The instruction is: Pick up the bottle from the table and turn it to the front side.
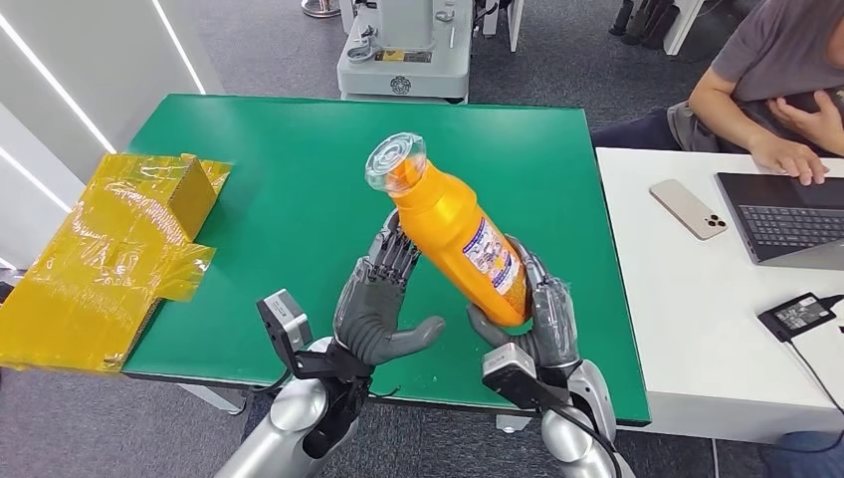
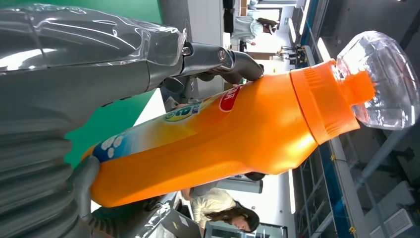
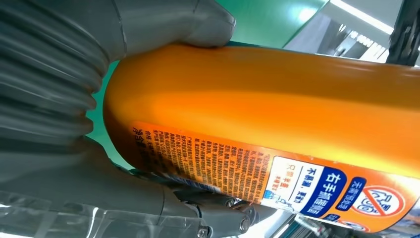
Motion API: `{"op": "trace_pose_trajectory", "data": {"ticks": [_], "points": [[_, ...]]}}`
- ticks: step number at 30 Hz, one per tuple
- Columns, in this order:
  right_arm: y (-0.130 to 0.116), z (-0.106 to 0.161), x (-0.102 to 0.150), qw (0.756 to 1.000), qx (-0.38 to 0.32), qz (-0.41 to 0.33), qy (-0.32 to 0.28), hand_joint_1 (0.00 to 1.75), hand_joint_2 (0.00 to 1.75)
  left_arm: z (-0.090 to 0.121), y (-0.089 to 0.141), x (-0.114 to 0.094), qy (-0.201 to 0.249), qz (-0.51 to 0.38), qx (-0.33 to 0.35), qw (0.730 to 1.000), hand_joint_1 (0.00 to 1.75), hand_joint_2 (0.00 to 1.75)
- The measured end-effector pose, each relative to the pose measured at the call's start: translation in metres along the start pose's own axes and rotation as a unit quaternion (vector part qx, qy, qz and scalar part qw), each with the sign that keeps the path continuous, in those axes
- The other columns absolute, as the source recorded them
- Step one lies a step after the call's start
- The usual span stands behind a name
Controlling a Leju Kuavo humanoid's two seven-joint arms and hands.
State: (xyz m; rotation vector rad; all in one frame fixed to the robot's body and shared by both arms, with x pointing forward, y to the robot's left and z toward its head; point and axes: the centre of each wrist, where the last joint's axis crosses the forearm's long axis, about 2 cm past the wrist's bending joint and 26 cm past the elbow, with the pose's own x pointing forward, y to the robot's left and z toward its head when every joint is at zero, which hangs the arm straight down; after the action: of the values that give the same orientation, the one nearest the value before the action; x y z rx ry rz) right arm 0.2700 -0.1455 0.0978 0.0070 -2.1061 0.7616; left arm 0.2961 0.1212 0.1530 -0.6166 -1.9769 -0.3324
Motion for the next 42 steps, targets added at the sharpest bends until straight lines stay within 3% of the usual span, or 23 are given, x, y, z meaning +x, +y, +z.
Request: {"op": "trace_pose_trajectory", "data": {"ticks": [13, 20, 37, 41, 42], "points": [[0.008, 0.001, 0.001, 0.998, 0.065, -0.001, -0.013, 1.75, 1.75, -0.005, 0.004, 0.000, 0.001, -0.010, 0.004, 1.000, 0.00, 1.75], [0.012, 0.004, 0.002, 0.996, 0.085, -0.003, -0.004, 1.75, 1.75, -0.005, 0.019, 0.003, 0.000, -0.034, 0.042, 0.999, 0.00, 1.75], [0.022, 0.020, -0.005, 0.989, 0.140, 0.004, 0.056, 1.75, 1.75, 0.022, 0.032, 0.001, 0.014, -0.054, 0.101, 0.993, 0.00, 1.75], [0.022, 0.021, -0.007, 0.988, 0.143, 0.003, 0.060, 1.75, 1.75, 0.026, 0.031, 0.000, 0.018, -0.053, 0.102, 0.993, 1.69, 1.75], [0.023, 0.022, -0.007, 0.988, 0.143, 0.003, 0.061, 1.75, 1.75, 0.026, 0.030, 0.000, 0.019, -0.051, 0.100, 0.993, 1.75, 1.75]]}}
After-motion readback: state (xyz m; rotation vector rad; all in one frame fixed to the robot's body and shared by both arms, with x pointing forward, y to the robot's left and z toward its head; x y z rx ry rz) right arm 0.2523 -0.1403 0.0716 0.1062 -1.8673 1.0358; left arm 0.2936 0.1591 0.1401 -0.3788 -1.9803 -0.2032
